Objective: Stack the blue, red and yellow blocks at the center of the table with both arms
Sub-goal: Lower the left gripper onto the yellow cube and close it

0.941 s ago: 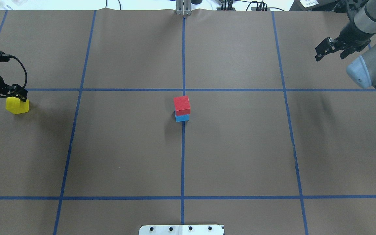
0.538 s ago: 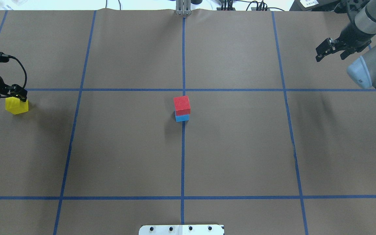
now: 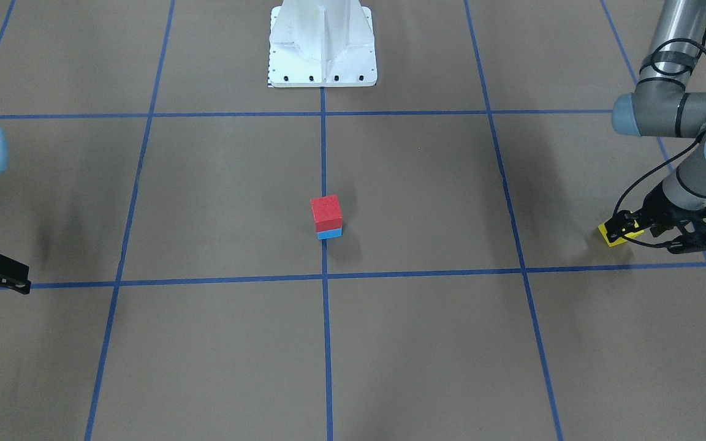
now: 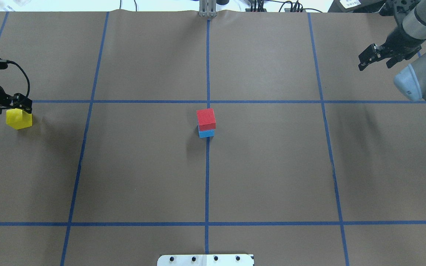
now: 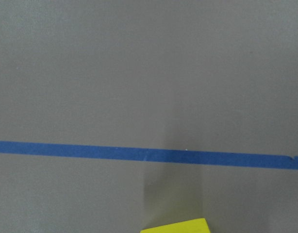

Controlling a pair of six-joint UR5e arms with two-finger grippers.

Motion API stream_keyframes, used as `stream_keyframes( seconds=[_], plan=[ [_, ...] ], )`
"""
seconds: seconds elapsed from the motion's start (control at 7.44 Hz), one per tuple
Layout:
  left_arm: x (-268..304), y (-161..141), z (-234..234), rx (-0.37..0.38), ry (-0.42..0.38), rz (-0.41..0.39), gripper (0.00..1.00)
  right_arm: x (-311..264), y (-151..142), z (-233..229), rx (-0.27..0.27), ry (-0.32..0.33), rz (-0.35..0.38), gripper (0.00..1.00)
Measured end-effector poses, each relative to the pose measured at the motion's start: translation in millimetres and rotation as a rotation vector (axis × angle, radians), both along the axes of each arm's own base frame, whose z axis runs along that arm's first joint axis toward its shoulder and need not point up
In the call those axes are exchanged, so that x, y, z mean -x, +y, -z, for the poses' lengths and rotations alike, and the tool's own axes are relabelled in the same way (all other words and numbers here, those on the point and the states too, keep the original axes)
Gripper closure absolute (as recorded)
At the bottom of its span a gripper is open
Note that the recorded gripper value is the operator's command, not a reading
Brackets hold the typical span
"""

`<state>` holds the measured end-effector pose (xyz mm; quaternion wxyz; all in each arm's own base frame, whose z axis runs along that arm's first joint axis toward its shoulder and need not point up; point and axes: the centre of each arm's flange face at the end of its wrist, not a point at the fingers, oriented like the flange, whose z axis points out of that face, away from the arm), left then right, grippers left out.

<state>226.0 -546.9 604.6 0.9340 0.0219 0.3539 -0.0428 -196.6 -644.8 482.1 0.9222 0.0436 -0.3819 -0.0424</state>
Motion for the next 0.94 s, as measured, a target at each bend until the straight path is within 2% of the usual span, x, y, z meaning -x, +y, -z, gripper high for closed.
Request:
stream_keyframes(
  seconds=[0.27, 0.4, 0.54, 0.67, 0.81, 0.94],
  plan=[
    [-8, 9, -2, 0.016, 0.026, 0.011, 0.0, 0, 0, 0, -0.001, 0.0, 0.001, 0.01],
    [-14, 12, -2, 0.024, 0.034, 0.013, 0.21, 0, 0, 0, -0.001, 0.0, 0.001, 0.01],
    [-18, 14, -1, 0.025, 0.039, 0.013, 0.58, 0, 0, 0, -0.001, 0.0, 0.001, 0.01],
    [-19, 15, 0, 0.023, 0.042, 0.013, 0.83, 0, -1, 1, -0.001, 0.0, 0.001, 0.01],
    [-17, 17, 1, 0.018, 0.041, 0.014, 1.0, 0, -1, 2, -0.003, -0.001, 0.001, 0.01],
    [-14, 21, 6, 0.008, 0.044, 0.012, 1.0, 0, -1, 3, -0.004, -0.002, 0.0, 0.01]
  ],
)
